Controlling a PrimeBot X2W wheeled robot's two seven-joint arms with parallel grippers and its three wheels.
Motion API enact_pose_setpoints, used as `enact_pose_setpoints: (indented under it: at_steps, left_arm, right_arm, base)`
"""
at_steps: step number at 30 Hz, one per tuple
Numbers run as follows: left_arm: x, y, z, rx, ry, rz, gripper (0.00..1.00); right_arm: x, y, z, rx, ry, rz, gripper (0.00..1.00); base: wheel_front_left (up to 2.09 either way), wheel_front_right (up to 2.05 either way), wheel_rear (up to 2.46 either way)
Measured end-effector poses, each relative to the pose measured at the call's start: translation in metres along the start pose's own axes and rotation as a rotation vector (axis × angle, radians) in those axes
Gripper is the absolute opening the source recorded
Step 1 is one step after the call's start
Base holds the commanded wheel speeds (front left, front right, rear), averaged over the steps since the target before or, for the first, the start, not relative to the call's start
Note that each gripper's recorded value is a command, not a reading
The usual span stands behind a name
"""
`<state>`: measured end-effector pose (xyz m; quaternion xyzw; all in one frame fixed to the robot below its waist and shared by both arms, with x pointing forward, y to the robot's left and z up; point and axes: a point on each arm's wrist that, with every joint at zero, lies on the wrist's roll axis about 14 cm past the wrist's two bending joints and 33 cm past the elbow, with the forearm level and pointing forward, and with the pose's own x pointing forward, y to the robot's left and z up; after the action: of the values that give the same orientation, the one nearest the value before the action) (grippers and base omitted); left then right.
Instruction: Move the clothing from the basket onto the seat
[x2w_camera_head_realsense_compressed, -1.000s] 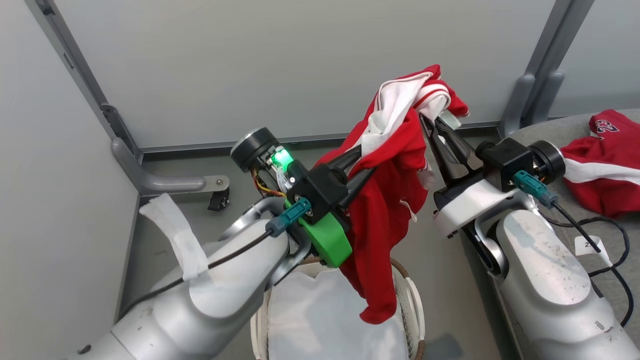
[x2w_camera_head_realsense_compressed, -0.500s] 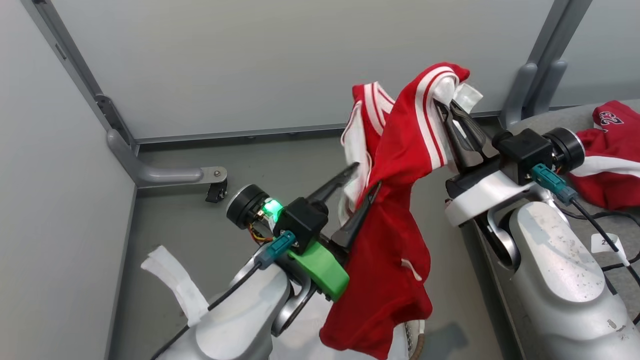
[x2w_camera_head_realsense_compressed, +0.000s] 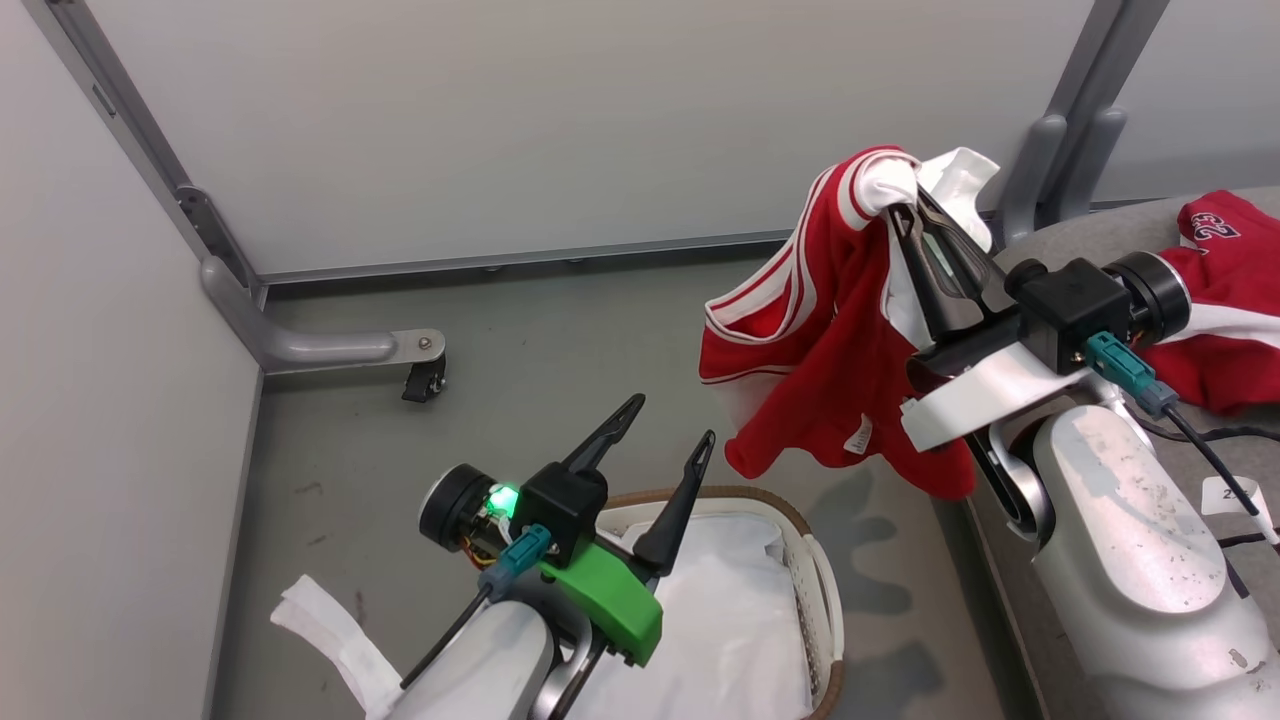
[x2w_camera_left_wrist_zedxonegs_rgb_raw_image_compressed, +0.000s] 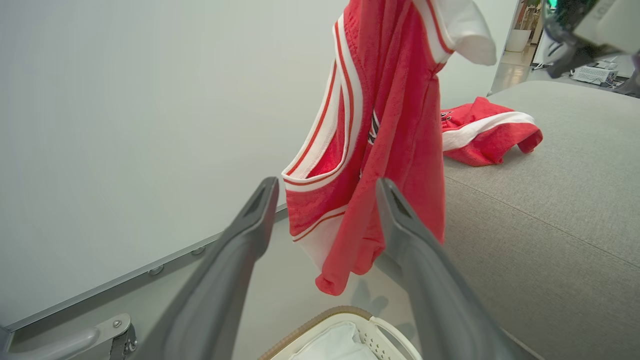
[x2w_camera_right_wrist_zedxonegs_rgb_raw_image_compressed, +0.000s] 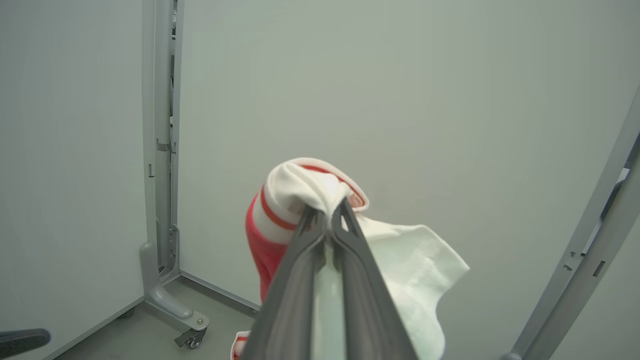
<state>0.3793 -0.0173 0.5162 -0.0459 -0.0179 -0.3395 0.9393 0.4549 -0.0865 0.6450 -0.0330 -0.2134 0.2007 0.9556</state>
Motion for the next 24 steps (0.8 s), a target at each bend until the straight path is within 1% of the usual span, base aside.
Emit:
enact_pose_setpoints:
  at_steps: [7,12,18,24]
  left_arm:
    - [0.000,-0.001,-0.008,-0.021,0.011,0.009,1.00]
    - [0.006,-0.007,-0.010,-0.030,0.012,-0.013,1.00]
    - [0.019,-0.025,-0.013,-0.034,0.015,-0.082,1.00]
    - [0.036,-0.056,-0.015,-0.053,0.011,-0.189,1.00]
  right_arm:
    - [-0.006,-0.013,0.001,-0.012,0.003,-0.037,0.00]
    - [-0.014,-0.028,0.004,-0.031,0.003,-0.078,0.00]
    - [-0.029,-0.049,0.014,-0.082,0.002,-0.125,0.00]
    - [-0.051,-0.076,0.022,-0.137,0.017,-0.190,0.00]
  base:
    - [0.00,0.00,0.00]
    - [0.00,0.00,0.00]
    - [0.00,0.00,0.00]
    - [0.00,0.00,0.00]
